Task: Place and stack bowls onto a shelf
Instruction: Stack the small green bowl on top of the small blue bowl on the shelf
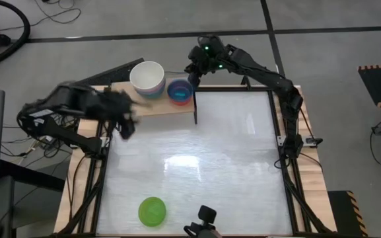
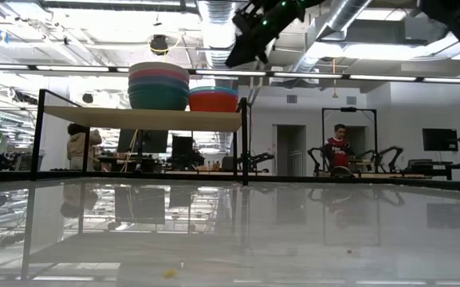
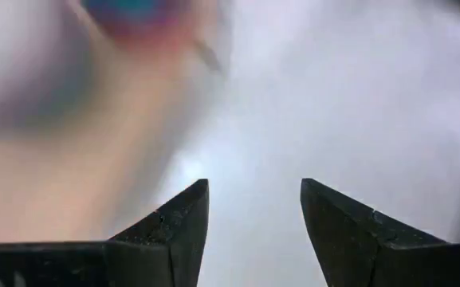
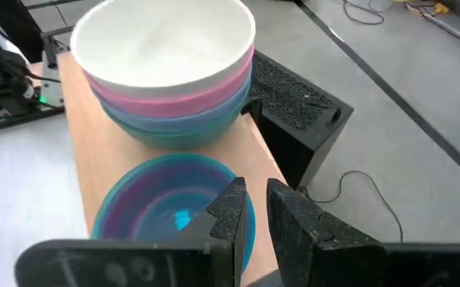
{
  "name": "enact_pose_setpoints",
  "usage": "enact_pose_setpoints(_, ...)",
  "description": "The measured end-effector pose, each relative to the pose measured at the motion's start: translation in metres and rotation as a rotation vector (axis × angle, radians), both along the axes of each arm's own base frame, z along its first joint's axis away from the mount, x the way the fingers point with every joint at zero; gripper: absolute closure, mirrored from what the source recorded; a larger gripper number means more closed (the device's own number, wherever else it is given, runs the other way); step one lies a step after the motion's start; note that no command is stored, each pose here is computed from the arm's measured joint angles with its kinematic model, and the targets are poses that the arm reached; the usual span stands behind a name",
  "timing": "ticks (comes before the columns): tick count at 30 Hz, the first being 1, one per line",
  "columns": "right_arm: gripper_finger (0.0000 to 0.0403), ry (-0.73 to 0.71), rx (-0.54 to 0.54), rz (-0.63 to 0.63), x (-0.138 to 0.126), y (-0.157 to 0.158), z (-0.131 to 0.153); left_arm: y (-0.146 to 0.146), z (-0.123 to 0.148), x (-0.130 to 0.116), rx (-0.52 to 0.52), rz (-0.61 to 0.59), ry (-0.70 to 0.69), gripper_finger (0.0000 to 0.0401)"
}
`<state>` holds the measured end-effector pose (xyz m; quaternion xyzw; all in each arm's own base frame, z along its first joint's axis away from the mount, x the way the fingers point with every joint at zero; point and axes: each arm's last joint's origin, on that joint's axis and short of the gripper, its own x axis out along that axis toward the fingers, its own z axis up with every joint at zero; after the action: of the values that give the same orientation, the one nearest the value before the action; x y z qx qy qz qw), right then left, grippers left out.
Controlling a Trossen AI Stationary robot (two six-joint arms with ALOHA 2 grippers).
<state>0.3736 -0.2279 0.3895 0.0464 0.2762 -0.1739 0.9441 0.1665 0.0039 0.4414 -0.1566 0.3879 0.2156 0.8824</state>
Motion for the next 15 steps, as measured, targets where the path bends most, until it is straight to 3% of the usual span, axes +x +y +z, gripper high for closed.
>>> enact_pose_setpoints(2, 0.0322, -0.014, -0.009, -0.001, -0.005, 0.003, 0.008, -0.009, -0.021, 0.004, -0.161, -0.037, 0.099, 0.0218)
enact_pose_setpoints(5, 0.0322, -0.036, -0.022, -0.007, -0.013, 0.005, 0.018, -0.025, -0.054, 0.011, -0.289, -0.054, 0.188, 0.0218)
enact_pose_setpoints(11, 0.0321, -0.036, -0.019, -0.028, -0.022, 0.003, 0.024, -0.071, -0.117, 0.034, -0.416, -0.238, 0.170, 0.0219)
enact_pose_setpoints(15, 0.0321, 0.004, 0.039, -0.047, -0.028, 0.007, 0.023, -0.090, -0.152, 0.036, -0.482, -0.225, 0.150, 0.0219)
